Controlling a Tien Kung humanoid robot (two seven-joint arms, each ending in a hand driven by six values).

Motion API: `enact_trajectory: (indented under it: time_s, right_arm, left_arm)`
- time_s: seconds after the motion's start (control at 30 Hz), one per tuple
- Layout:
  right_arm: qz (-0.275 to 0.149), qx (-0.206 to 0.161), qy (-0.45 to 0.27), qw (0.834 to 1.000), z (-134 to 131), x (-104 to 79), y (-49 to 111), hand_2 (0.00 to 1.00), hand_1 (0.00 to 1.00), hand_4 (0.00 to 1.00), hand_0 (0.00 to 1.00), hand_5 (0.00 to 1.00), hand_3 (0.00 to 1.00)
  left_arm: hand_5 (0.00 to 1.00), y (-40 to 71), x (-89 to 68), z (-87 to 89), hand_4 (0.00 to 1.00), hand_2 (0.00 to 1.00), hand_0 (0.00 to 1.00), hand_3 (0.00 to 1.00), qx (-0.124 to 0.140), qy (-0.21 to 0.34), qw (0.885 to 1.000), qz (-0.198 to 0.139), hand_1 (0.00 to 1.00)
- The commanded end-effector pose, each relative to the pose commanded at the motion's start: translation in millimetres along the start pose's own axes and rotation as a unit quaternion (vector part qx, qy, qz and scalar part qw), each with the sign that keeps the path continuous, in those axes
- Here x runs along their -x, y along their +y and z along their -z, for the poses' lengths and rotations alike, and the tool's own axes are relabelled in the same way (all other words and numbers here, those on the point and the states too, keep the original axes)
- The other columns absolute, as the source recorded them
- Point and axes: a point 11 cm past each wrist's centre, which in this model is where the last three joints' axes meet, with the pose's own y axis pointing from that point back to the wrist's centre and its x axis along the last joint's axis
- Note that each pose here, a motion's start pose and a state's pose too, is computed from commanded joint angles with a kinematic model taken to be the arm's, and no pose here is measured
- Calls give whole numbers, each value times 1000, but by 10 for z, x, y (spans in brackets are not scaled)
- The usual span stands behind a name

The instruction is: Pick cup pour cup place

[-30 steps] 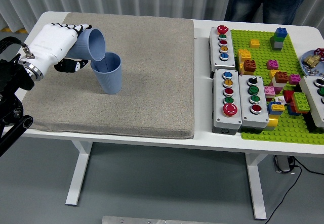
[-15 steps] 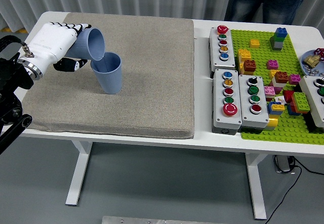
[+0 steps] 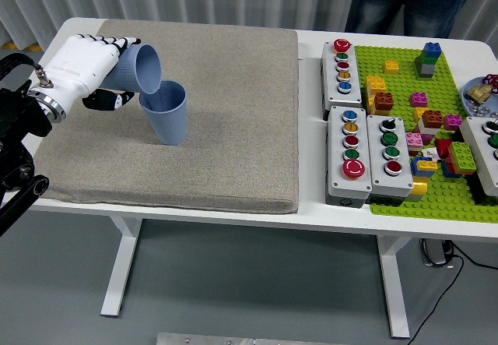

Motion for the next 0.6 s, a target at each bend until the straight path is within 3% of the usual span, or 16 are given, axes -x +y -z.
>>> enact_trajectory:
  time_s: [0.6]
  right_arm:
    - [-1,1,0,1000,-16,-8,-2,752,699,105,747,256,608]
  left_arm:
    - [2,-2,4,6,215,768,602,738,-2,-1,1000,0,627]
